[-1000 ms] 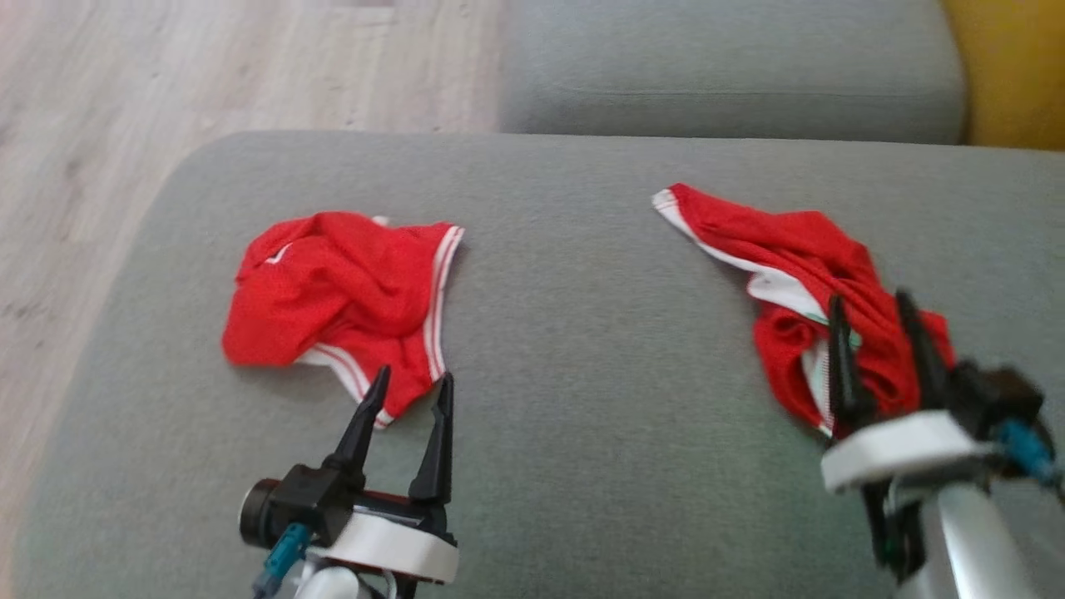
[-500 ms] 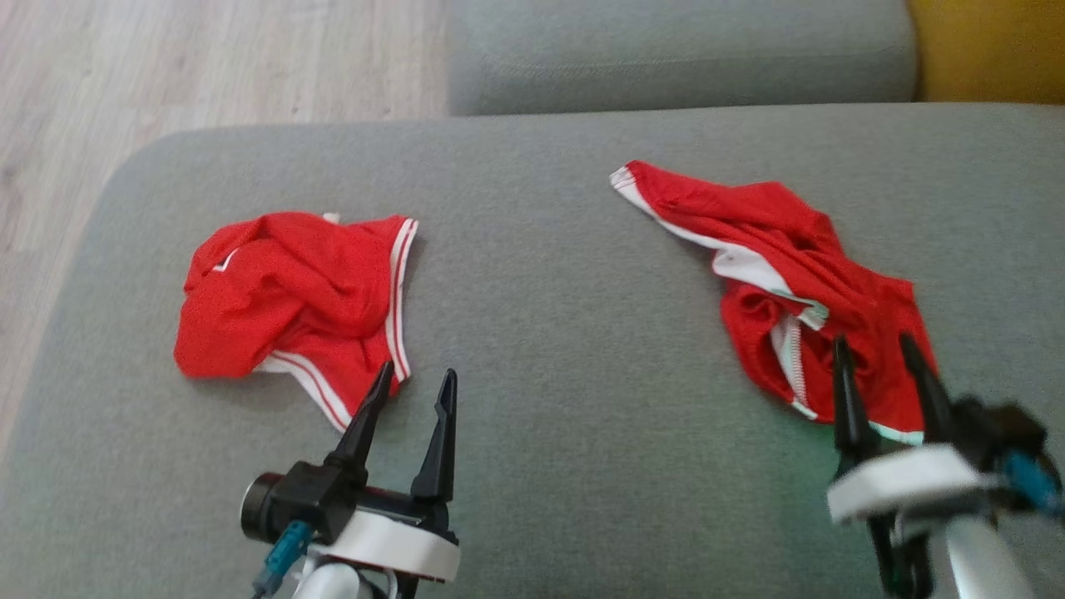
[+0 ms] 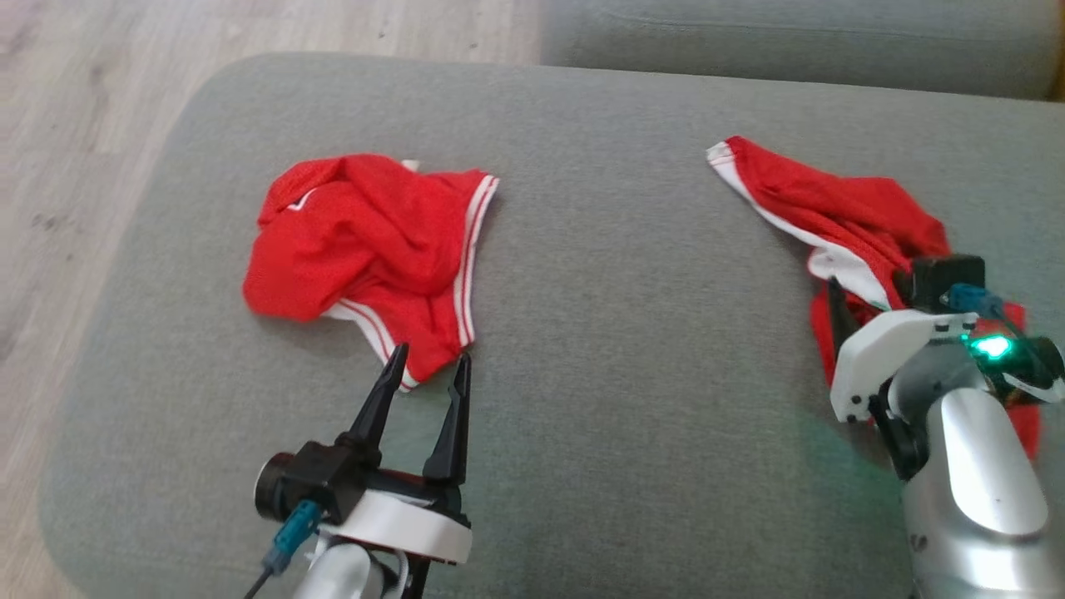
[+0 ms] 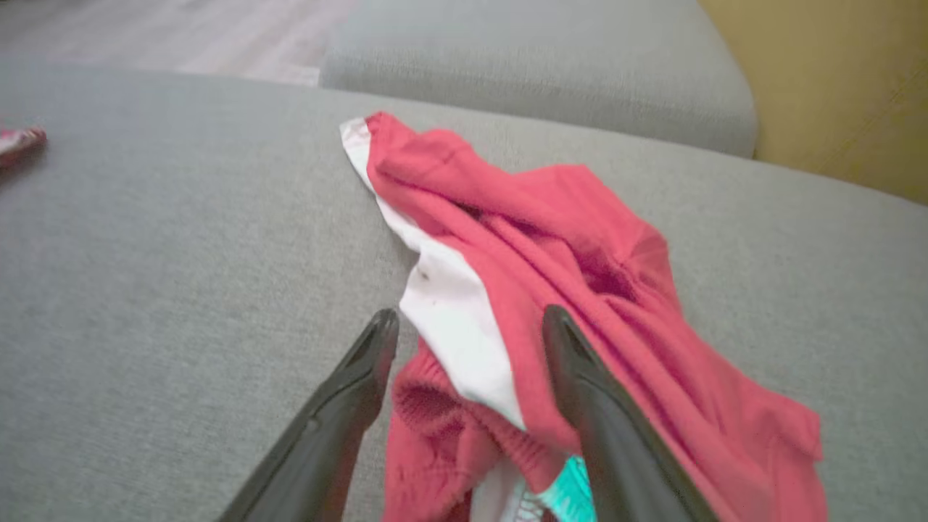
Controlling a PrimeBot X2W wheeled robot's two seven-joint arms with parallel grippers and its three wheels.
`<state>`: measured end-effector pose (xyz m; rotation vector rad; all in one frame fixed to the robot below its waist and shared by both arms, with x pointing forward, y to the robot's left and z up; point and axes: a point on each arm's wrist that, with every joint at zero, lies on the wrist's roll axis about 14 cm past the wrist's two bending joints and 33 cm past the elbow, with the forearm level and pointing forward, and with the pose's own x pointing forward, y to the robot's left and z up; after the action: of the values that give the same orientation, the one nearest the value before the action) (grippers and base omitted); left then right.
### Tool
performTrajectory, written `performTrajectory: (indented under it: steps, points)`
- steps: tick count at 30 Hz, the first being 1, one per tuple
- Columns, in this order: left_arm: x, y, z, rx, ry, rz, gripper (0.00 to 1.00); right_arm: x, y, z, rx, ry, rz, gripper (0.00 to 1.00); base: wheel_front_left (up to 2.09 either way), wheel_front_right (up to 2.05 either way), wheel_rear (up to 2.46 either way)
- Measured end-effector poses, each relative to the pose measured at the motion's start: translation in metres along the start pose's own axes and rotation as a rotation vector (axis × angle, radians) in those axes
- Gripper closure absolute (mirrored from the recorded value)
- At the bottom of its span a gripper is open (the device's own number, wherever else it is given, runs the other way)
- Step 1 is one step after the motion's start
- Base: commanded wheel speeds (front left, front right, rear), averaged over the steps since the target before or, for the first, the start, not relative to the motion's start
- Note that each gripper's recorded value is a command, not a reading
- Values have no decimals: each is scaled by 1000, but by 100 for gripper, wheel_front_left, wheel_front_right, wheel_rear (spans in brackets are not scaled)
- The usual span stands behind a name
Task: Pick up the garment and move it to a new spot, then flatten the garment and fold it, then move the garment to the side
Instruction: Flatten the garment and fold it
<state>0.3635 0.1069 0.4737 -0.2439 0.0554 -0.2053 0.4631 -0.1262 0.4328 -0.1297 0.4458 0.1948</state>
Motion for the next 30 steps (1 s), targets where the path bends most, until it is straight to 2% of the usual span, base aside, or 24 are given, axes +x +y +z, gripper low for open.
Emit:
performTrajectory:
  steps: [4, 5, 6, 14, 21, 25, 30]
  points:
    - [-1, 5, 0, -1, 1, 22, 0, 9, -1, -20, -30, 95, -11, 0, 0, 0, 0]
    - [-1, 4, 1, -3, 0, 20, 0, 10, 0, -22, -33, 107, -10, 31, 0, 0, 0]
    - [-1, 4, 1, -2, -1, 21, 0, 12, 0, -23, -30, 113, -7, 100, 0, 0, 0]
    - [-8, 2, 13, -6, -39, 27, 0, 16, 22, 26, 36, 32, 61, 100, 0, 0, 0]
    - [-13, 0, 14, -11, -42, 30, 0, 27, 52, 91, 92, -42, 163, 100, 0, 0, 0]
    - [-17, 5, 11, -19, -33, 52, 0, 40, 68, 120, 110, -57, 207, 100, 0, 0, 0]
    - [-23, 15, 6, -28, -18, 88, 0, 63, 85, 137, 157, -29, 244, 100, 0, 0, 0]
